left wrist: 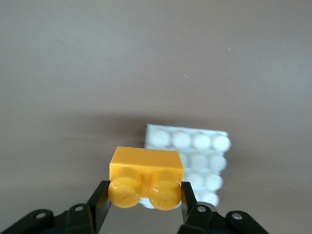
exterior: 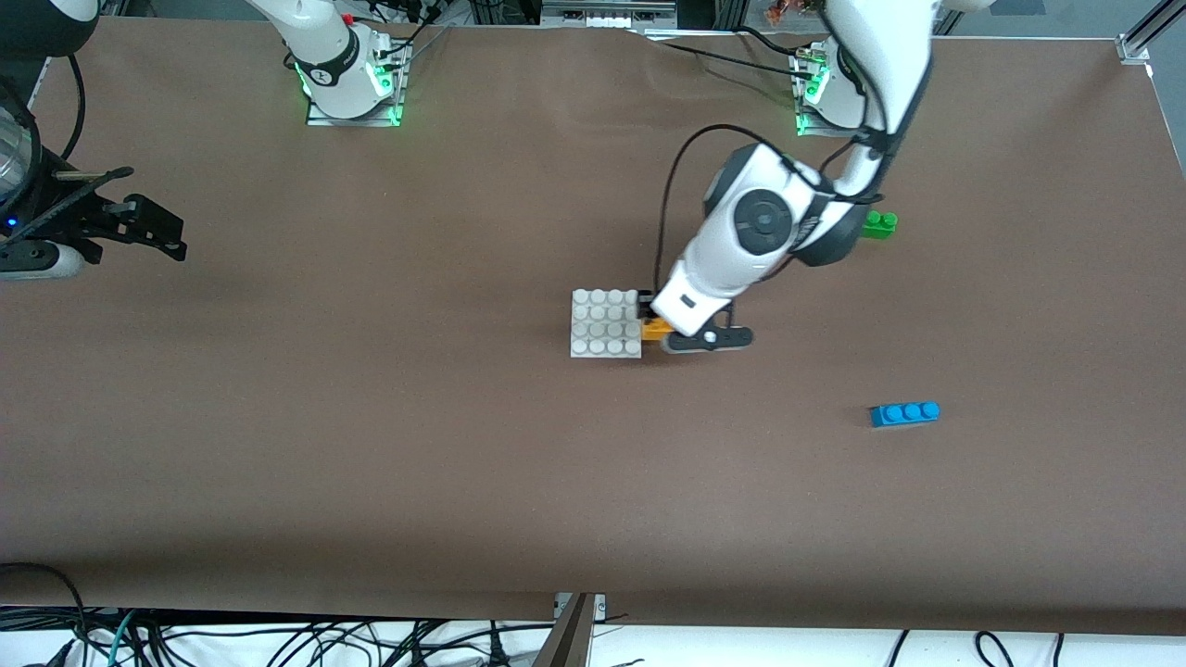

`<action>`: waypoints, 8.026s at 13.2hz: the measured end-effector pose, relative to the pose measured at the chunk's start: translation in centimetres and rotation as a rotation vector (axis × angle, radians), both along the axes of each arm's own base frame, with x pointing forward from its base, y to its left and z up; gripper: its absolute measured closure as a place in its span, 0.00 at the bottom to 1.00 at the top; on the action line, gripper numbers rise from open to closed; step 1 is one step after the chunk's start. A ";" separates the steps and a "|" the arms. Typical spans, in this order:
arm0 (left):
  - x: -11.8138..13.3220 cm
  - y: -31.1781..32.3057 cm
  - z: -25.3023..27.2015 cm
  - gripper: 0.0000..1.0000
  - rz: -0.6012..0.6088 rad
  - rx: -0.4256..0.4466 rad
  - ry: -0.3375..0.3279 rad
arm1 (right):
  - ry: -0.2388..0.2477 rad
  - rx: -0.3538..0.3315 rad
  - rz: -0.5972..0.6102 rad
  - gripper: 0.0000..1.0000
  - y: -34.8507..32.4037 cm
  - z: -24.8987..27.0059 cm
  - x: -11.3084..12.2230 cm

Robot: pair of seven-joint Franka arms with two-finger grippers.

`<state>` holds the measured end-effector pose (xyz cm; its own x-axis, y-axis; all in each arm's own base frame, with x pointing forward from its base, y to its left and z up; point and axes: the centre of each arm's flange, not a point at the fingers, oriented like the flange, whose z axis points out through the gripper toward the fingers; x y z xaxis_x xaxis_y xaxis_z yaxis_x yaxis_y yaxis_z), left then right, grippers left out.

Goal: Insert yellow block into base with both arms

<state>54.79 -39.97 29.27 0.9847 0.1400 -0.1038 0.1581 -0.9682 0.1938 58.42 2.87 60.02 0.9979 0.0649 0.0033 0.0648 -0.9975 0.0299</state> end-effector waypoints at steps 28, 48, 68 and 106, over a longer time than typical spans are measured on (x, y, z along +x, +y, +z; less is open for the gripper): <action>-4.3 -7.4 -5.9 0.37 -0.072 0.059 0.057 | 0.007 -0.001 -0.005 0.00 -0.2 -0.2 0.0; -3.9 -7.0 -6.8 0.33 -0.007 0.078 0.069 | 0.007 -0.001 -0.005 0.00 -0.2 -0.2 0.0; -1.8 -4.2 -1.0 0.03 0.071 0.095 0.115 | 0.008 -0.001 -0.006 0.00 -0.3 -0.2 0.0; -2.7 38.6 30.4 0.00 -0.031 0.158 0.075 | 0.008 -0.001 -0.007 0.00 -0.3 -0.2 0.0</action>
